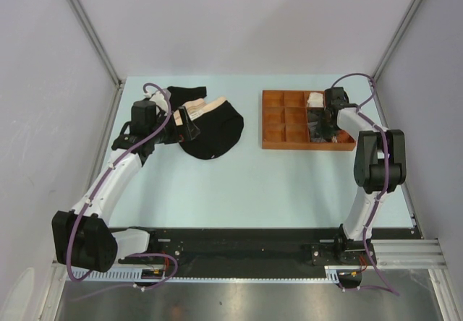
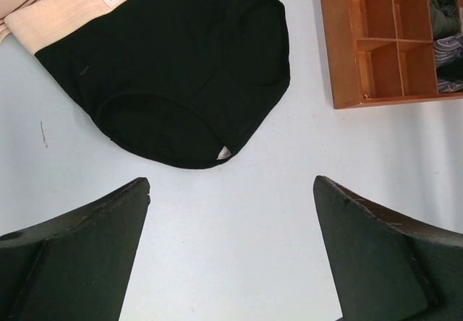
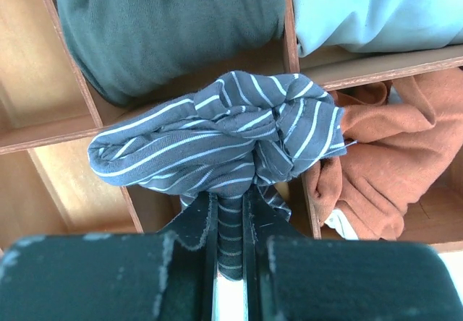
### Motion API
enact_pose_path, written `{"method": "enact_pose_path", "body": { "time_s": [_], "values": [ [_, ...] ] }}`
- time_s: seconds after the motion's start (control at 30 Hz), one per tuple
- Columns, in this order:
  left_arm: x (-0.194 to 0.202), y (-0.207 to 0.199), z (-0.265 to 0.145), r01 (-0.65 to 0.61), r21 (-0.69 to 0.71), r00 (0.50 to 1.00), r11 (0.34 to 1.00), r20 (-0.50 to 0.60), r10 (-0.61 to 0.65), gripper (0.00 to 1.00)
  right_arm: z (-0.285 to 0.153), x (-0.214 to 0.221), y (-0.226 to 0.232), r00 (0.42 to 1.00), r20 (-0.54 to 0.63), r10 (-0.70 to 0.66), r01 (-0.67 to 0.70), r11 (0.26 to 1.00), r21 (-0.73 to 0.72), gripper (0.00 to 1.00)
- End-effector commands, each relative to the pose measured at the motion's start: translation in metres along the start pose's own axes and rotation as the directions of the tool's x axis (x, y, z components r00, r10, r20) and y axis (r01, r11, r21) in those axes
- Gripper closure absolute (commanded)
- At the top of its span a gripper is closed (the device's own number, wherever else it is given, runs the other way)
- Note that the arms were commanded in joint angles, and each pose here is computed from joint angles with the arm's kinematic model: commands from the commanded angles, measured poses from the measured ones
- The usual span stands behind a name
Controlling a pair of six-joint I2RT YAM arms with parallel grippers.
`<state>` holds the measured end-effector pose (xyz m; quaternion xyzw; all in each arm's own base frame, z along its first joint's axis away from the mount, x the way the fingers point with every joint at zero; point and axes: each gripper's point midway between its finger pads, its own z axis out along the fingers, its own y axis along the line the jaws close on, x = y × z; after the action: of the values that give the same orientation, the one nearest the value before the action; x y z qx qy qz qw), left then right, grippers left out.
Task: Roll the underwear
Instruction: Place the underwear in the storage box.
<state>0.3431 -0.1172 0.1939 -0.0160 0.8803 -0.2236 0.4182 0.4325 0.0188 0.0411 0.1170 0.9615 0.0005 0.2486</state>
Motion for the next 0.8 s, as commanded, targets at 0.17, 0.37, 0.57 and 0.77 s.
{"method": "enact_pose_path", "body": {
  "time_s": [0.17,0.37,0.57,0.77],
  "values": [
    [-0.004,-0.002,-0.001,0.005,0.025,1.000,1.000,0.018,-0.006,0.00,-0.027,-0.005,0.010,1.000,0.006,-0.009,0.009,0.997,-0.074,0.59],
    [-0.005,-0.004,-0.002,0.010,0.039,1.000,0.999,0.019,-0.010,0.00,-0.058,-0.036,0.019,0.997,0.081,-0.016,0.025,0.993,-0.118,0.40],
    [-0.006,-0.004,-0.003,0.008,0.035,1.000,0.999,0.026,-0.008,0.00,-0.085,-0.062,0.025,0.986,0.166,-0.013,0.035,0.991,-0.127,0.36],
    [-0.003,-0.007,-0.002,0.012,0.058,1.000,0.998,0.017,-0.013,0.00,-0.067,-0.081,0.020,0.977,0.213,-0.019,0.034,0.997,-0.067,0.40]
  ]
}}
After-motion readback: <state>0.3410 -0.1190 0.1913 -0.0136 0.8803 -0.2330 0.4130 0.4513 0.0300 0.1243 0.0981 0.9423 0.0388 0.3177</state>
